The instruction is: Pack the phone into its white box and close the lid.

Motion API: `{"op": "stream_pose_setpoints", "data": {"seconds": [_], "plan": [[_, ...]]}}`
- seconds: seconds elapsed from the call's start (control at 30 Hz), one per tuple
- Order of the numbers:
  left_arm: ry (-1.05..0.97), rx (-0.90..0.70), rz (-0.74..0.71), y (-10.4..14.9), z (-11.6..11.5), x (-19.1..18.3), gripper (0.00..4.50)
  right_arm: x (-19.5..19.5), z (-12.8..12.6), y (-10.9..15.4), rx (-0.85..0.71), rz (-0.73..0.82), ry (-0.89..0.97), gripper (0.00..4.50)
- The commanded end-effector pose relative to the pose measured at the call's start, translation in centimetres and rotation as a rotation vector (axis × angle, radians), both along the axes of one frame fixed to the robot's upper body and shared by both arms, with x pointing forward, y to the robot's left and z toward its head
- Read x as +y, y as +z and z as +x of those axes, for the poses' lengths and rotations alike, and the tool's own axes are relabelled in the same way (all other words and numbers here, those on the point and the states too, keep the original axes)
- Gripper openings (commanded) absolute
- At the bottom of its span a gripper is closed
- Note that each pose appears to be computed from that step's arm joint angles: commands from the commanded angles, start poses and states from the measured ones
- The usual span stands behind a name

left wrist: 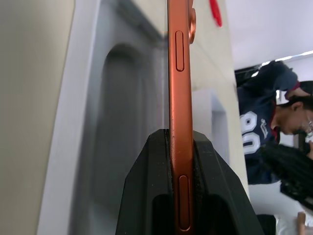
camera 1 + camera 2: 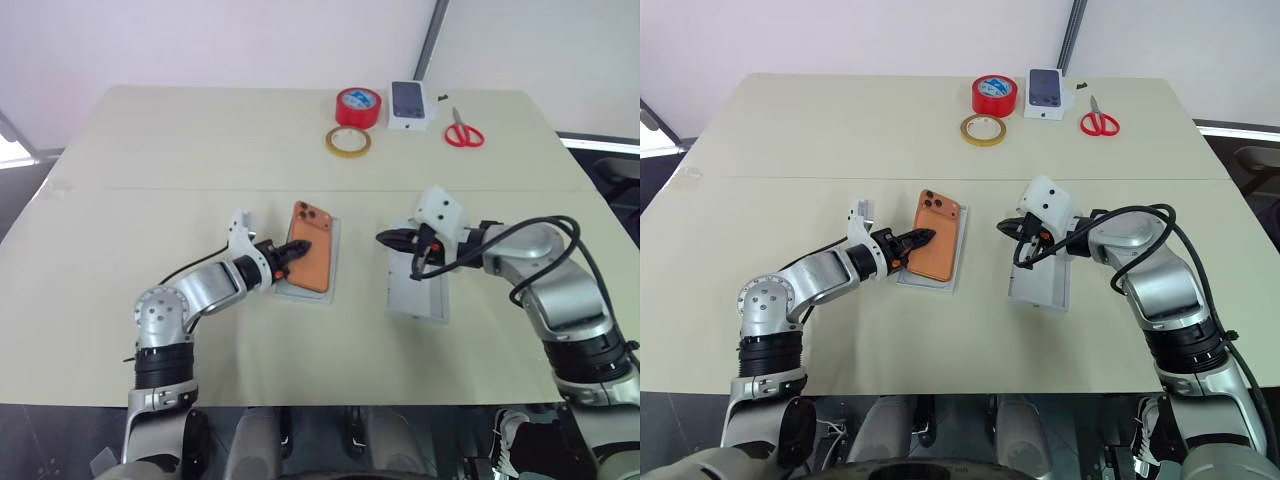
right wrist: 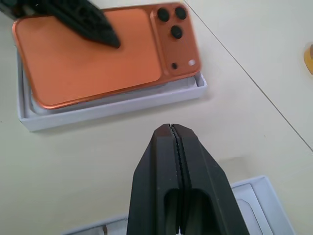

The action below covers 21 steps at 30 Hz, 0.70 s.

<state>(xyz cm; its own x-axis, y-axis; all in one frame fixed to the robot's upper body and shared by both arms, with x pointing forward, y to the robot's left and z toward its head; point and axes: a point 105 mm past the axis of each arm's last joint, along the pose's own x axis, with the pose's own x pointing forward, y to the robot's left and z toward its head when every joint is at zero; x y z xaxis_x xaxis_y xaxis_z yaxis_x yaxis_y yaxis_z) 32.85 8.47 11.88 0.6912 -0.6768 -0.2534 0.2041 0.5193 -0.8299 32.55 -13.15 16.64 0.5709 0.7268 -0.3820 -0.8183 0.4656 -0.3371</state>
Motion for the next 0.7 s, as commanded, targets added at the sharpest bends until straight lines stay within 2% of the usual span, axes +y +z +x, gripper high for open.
{"op": "stream_pose_setpoints", "data": {"seconds": [0.03,0.4,0.47,0.57,0.7], "plan": [[-0.018,-0.068,-0.003,1.5,-0.4,-0.4,0.0,0.1,-0.2,1.2,-0.043,0.003,0.03,0.0],[-0.033,-0.056,0.012,1.0,-0.6,-0.7,0.0,0.2,-0.8,0.6,-0.014,0.004,0.056,0.0],[-0.037,-0.057,0.014,1.0,-0.6,-0.7,0.99,0.2,-0.9,0.5,-0.012,0.005,0.058,0.0],[-0.04,-0.062,0.018,1.1,-0.5,-0.7,2.25,0.2,-1.0,0.2,-0.004,0.006,0.059,0.0],[-0.047,-0.077,0.018,1.5,-0.6,-0.6,4.3,0.2,-1.0,0.1,0.001,0.006,0.059,0.0]]}}
